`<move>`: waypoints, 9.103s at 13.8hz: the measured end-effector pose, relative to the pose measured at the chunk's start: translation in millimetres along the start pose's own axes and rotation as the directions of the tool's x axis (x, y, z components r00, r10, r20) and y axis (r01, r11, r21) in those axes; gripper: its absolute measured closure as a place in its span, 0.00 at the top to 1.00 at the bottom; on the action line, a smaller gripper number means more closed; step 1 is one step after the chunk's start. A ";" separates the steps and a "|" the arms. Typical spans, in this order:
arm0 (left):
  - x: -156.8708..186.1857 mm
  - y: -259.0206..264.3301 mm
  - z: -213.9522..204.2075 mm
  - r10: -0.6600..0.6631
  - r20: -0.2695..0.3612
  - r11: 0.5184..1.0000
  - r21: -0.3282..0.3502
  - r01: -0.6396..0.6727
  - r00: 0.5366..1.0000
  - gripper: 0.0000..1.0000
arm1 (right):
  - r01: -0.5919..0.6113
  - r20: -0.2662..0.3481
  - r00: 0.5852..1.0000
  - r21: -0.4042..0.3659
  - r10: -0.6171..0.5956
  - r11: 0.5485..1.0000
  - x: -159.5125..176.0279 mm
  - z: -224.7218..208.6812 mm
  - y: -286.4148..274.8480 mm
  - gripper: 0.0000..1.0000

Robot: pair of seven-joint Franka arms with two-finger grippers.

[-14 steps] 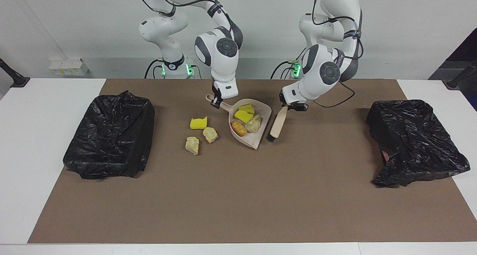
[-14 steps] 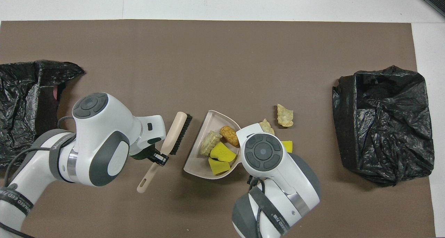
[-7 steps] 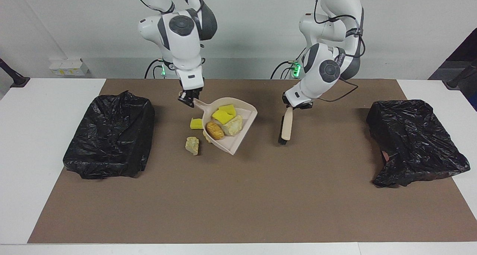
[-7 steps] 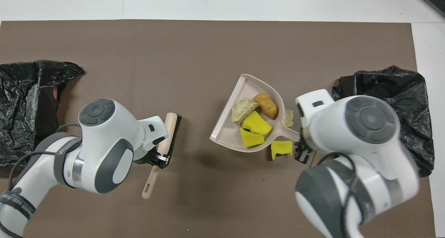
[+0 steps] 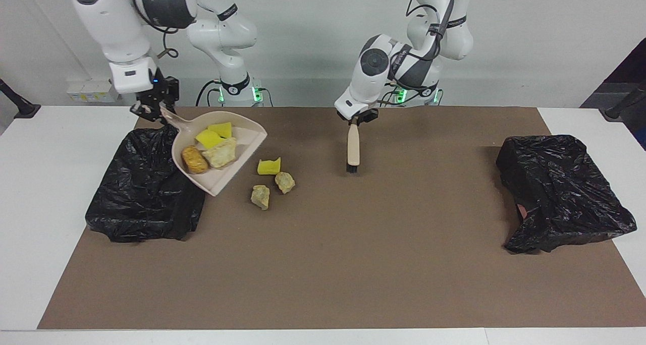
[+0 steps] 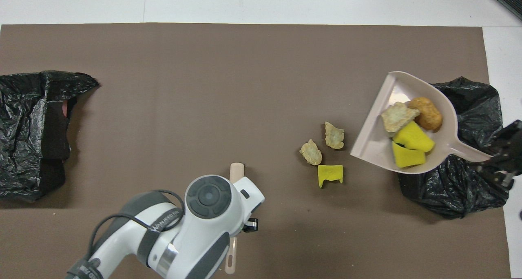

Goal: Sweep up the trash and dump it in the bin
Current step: 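Carry the loaded dustpan with the right gripper to the nearby black bag, then tip the dustpan into the bag while the left gripper sets the brush down, then bring the empty dustpan back and set it down with the right gripper, then grasp the dustpan handle with the left gripper while the right gripper takes the brush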

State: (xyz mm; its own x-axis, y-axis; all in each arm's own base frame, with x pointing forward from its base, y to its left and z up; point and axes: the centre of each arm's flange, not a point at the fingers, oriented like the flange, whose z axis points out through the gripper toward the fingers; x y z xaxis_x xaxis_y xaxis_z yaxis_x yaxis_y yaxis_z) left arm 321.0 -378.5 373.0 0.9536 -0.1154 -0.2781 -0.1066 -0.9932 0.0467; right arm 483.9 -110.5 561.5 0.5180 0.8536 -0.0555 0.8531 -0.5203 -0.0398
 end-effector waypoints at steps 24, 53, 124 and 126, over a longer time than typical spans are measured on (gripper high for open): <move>115.8 -160.9 -123.0 -0.232 -0.188 0.971 -0.110 0.215 0.954 1.00 | 0.587 0.713 0.520 0.102 -0.470 0.803 -37.9 27.2 52.2 0.32; 94.8 -382.0 -280.6 -0.093 -0.243 0.996 -0.007 0.094 0.965 1.00 | 0.061 0.562 0.822 -0.236 0.085 0.970 98.1 -63.2 -99.2 0.32; 191.7 -14.9 -30.7 -0.130 -0.190 0.991 0.015 0.136 0.973 0.89 | -0.669 0.142 0.742 0.090 0.655 0.738 362.8 227.8 -425.9 0.27; 191.8 -15.2 -30.5 -0.131 -0.190 0.990 0.016 0.137 0.973 0.62 | -0.675 0.170 0.733 0.059 0.659 0.735 353.5 209.8 -409.3 0.27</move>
State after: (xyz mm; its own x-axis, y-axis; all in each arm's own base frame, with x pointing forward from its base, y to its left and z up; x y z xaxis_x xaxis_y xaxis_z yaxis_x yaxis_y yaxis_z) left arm 514.2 -385.0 348.2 0.9953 0.0211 -0.0941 0.0205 -0.9998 -0.0068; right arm 304.6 398.5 348.9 0.9309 0.2780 -0.2368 0.2740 -0.9604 -0.0504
